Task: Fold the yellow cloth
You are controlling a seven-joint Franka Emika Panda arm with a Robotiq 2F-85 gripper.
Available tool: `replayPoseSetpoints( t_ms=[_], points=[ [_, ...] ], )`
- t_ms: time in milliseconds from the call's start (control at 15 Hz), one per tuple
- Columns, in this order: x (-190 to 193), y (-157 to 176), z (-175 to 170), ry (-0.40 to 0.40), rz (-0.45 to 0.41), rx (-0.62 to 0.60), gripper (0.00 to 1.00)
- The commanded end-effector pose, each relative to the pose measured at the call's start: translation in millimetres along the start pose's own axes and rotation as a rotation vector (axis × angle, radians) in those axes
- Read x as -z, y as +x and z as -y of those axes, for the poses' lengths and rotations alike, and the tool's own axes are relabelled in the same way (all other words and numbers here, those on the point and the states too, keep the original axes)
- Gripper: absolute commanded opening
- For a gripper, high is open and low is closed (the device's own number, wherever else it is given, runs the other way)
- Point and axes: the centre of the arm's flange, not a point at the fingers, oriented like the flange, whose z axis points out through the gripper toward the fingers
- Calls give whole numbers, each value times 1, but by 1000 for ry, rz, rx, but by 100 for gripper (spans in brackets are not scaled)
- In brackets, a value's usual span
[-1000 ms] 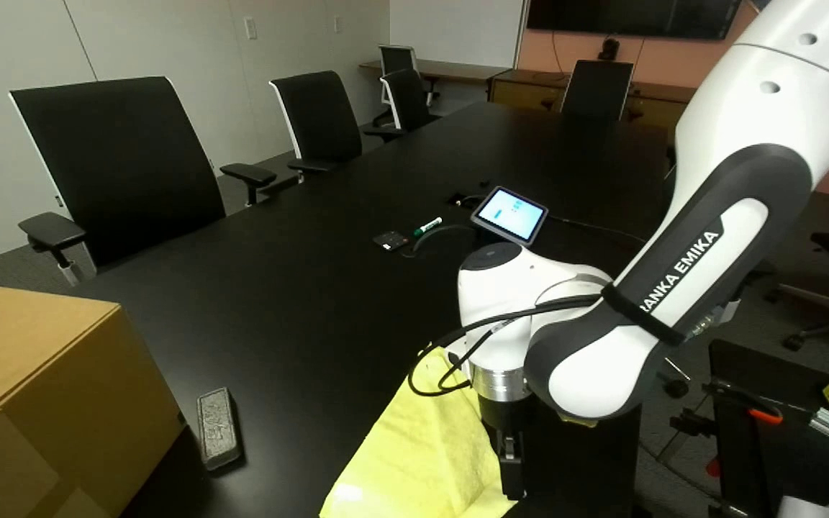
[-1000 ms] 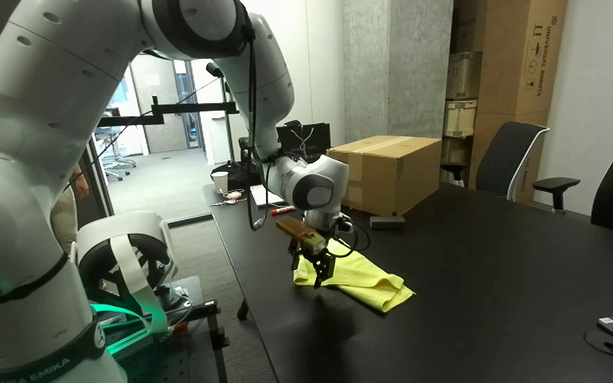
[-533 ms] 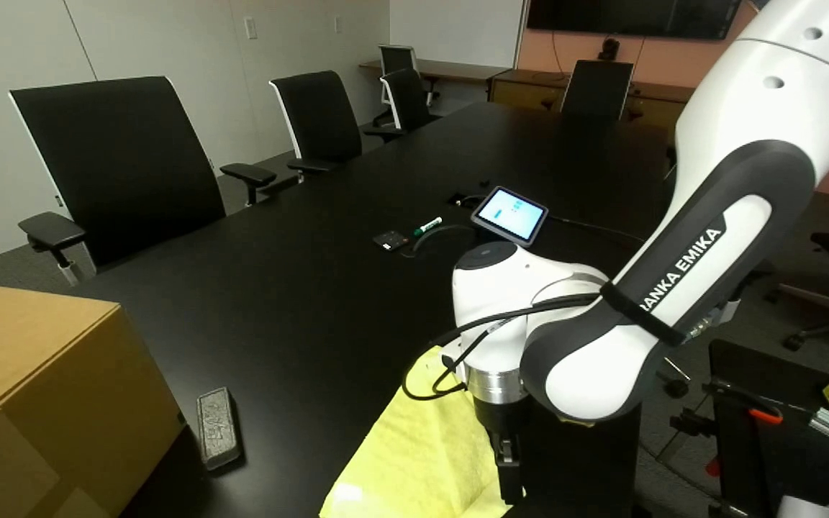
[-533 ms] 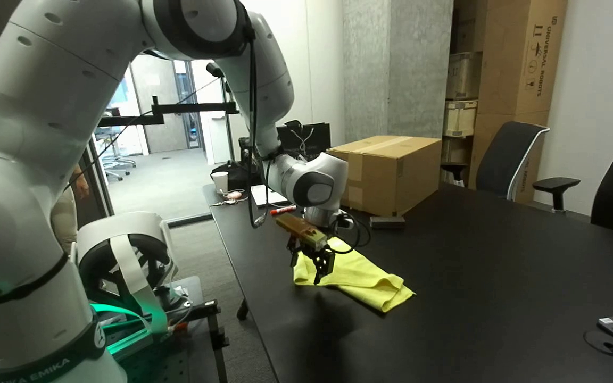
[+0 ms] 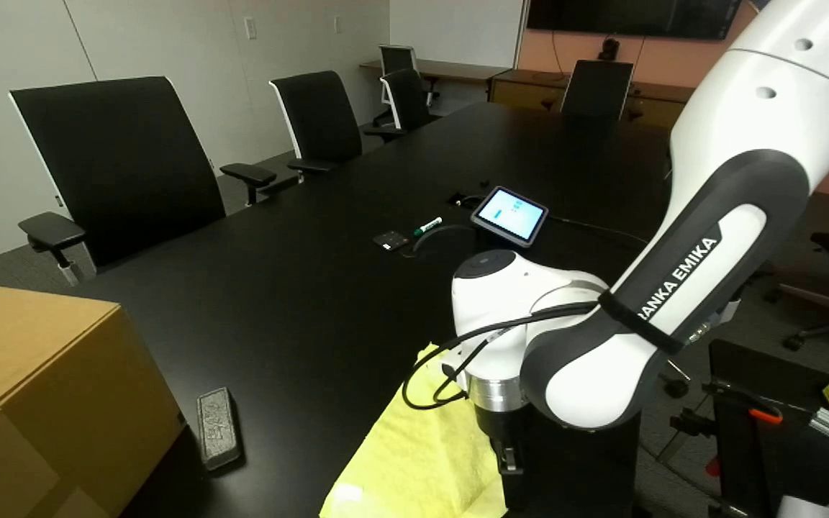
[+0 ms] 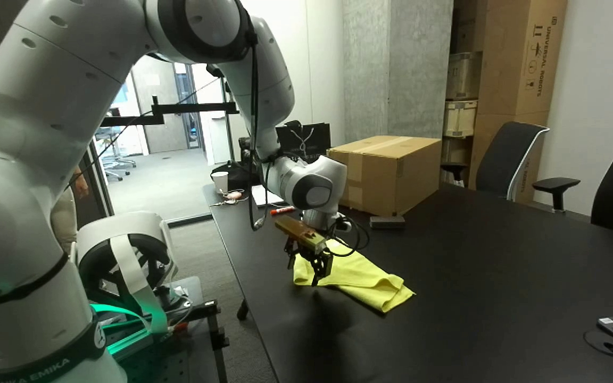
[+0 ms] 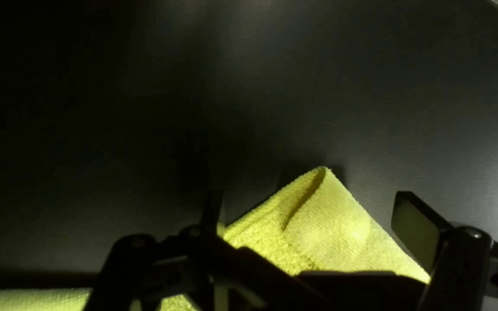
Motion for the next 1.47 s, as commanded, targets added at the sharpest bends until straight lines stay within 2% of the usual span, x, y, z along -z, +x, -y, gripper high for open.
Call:
replayPoseSetpoints(
  t_ms=[0, 600, 1400],
  points=[
    [1, 6, 4, 17, 5, 31, 100],
    [-17, 7, 8, 39, 23, 48, 100],
    [-1, 16, 20, 44, 33, 54, 100]
  ],
)
